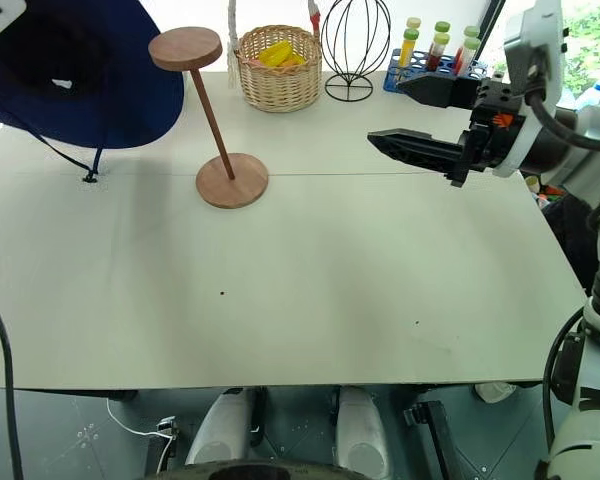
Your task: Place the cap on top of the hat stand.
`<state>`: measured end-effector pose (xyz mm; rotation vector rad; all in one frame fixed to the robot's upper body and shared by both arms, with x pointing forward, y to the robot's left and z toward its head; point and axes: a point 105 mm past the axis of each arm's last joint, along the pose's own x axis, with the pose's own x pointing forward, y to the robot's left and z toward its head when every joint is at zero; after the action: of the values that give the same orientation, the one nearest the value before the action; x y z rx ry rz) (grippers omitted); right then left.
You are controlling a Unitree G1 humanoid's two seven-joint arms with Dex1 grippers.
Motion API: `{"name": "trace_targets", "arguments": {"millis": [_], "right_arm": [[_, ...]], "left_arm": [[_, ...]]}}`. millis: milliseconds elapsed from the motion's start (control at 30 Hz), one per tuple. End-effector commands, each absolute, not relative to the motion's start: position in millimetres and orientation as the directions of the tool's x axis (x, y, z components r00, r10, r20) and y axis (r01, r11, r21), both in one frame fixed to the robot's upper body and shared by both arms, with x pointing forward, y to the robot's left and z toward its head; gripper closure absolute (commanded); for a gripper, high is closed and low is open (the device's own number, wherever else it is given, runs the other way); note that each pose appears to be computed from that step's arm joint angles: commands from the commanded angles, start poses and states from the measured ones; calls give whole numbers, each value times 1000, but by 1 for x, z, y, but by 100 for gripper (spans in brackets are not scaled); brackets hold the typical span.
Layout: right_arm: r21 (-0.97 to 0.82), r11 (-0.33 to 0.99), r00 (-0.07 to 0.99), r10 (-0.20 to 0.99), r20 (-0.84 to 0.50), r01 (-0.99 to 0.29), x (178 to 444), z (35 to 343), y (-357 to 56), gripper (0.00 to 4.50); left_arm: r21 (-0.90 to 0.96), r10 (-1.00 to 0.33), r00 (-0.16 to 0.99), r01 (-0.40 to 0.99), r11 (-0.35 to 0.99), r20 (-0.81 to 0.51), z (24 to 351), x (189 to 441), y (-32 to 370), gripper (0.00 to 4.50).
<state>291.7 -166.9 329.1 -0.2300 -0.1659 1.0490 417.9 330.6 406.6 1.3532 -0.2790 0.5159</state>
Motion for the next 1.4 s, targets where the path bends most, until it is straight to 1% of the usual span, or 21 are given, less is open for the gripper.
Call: {"name": "trace_targets", "arguments": {"millis": [33, 167, 300, 500, 633, 800, 933, 1100, 1267, 1400], "right_arm": [[-313, 495, 498, 864, 76, -811, 281, 346, -171, 0], [-316, 510, 511, 855, 84, -800, 278, 349, -174, 0], [-318, 521, 522, 848, 90, -792, 275, 351, -176, 0], [-315, 547, 543, 833, 107, -776, 271, 353, -180, 0], [-308, 558, 553, 825, 114, -770, 270, 353, -182, 0], [-302, 570, 562, 818, 121, -764, 270, 353, -183, 0], [-299, 573, 565, 816, 123, -763, 270, 352, -183, 0], [-289, 584, 573, 809, 132, -758, 273, 352, -184, 0], [-280, 586, 572, 808, 138, -760, 274, 351, -183, 0], [-269, 590, 574, 806, 143, -761, 277, 351, -183, 0]], "left_arm": [[816, 140, 825, -563, 133, 547, 435, 418, 307, 444], [804, 70, 819, -573, 156, 570, 451, 425, 272, 444], [793, 23, 810, -579, 192, 586, 461, 428, 248, 444], [762, -90, 774, -585, 277, 627, 481, 427, 199, 444], [761, -179, 758, -547, 349, 627, 484, 426, 171, 444], [773, -292, 726, -513, 374, 623, 483, 422, 140, 444], [766, -345, 689, -513, 389, 637, 489, 412, 134, 444], [752, -406, 633, -539, 379, 659, 498, 390, 136, 444], [773, -420, 648, -529, 352, 635, 487, 376, 145, 444], [802, -445, 667, -502, 324, 597, 466, 355, 148, 444]]}}
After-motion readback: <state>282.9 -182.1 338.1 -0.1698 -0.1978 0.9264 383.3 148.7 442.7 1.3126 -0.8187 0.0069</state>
